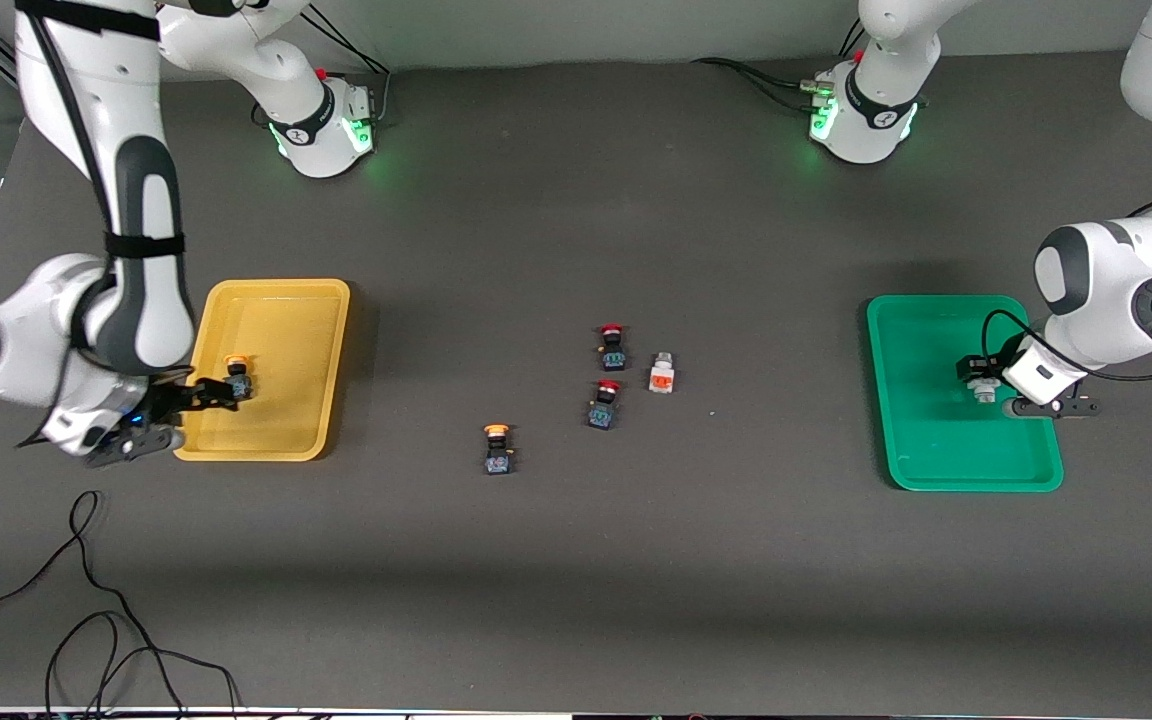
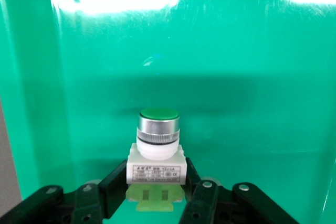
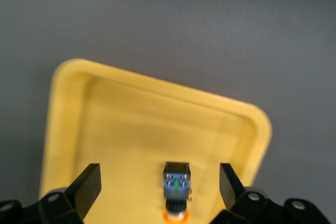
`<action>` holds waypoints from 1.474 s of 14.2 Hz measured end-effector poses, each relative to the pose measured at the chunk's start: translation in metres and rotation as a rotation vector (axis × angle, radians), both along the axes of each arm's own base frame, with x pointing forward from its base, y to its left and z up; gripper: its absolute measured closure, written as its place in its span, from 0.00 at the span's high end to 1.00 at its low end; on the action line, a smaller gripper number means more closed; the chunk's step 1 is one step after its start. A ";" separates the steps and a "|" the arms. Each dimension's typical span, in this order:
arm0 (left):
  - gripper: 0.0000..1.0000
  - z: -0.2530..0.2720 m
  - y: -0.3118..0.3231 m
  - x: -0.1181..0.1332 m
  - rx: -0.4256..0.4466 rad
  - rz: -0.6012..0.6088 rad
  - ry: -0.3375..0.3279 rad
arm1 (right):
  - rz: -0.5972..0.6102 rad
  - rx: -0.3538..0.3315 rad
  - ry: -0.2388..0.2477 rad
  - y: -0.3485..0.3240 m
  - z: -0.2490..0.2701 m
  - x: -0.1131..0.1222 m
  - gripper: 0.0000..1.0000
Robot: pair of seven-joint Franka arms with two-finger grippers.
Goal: Place green and yellow buttons in trays
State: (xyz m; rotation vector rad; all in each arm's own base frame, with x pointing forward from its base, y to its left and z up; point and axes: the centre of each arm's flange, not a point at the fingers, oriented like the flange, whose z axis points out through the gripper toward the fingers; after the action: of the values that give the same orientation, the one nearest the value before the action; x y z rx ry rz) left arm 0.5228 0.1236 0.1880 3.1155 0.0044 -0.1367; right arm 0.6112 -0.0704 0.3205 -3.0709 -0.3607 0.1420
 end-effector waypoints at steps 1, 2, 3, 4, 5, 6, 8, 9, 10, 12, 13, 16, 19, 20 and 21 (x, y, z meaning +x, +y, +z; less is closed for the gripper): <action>0.47 0.001 0.000 0.001 0.001 -0.001 -0.004 | 0.009 -0.020 0.004 0.013 0.038 0.016 1.00; 0.47 0.001 0.000 0.002 0.001 -0.003 -0.008 | 0.010 -0.032 -0.001 0.028 0.074 0.029 1.00; 0.54 0.002 0.000 0.002 0.001 -0.006 -0.011 | 0.007 -0.036 -0.009 0.046 0.104 0.038 1.00; 0.63 0.003 0.000 0.003 0.001 -0.006 -0.013 | 0.002 -0.037 -0.017 0.065 0.125 0.043 1.00; 0.73 0.005 0.001 0.005 0.003 -0.007 -0.018 | -0.004 -0.036 -0.023 0.087 0.135 0.046 1.00; 0.82 0.009 0.002 0.008 0.007 -0.009 -0.028 | -0.013 -0.034 -0.025 0.112 0.135 0.047 1.00; 1.00 0.034 0.001 0.016 0.024 -0.021 -0.035 | -0.046 -0.035 -0.005 0.181 0.117 0.047 1.00; 1.00 0.056 -0.004 0.021 0.036 -0.035 -0.029 | -0.065 -0.040 0.002 0.221 0.106 0.047 1.00; 1.00 0.085 -0.014 0.027 0.050 -0.053 -0.025 | -0.081 -0.046 0.000 0.265 0.094 0.047 1.00; 1.00 0.157 -0.051 0.037 0.036 -0.069 -0.010 | -0.108 -0.061 -0.002 0.335 0.069 0.045 1.00; 1.00 0.196 -0.074 0.040 0.012 -0.075 0.005 | -0.124 -0.059 -0.012 0.362 0.056 0.045 1.00; 0.99 0.302 -0.132 0.047 -0.040 -0.107 0.031 | -0.181 -0.036 -0.026 0.414 0.028 0.037 1.00; 0.93 0.336 -0.183 0.052 -0.049 -0.077 0.030 | -0.198 -0.017 -0.054 0.428 0.009 0.036 1.00; 0.93 0.332 -0.204 0.053 -0.051 -0.060 0.039 | -0.203 -0.018 -0.068 0.427 -0.005 0.038 1.00; 0.93 0.325 -0.228 0.054 -0.052 -0.039 0.050 | -0.210 -0.022 -0.081 0.424 -0.023 0.039 1.00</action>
State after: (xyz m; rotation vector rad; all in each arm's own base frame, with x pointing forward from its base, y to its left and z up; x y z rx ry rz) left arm 0.5766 -0.1043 0.5130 3.0605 -0.0578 -0.2127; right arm 0.6501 0.3535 0.2977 -3.1166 -0.0385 0.0131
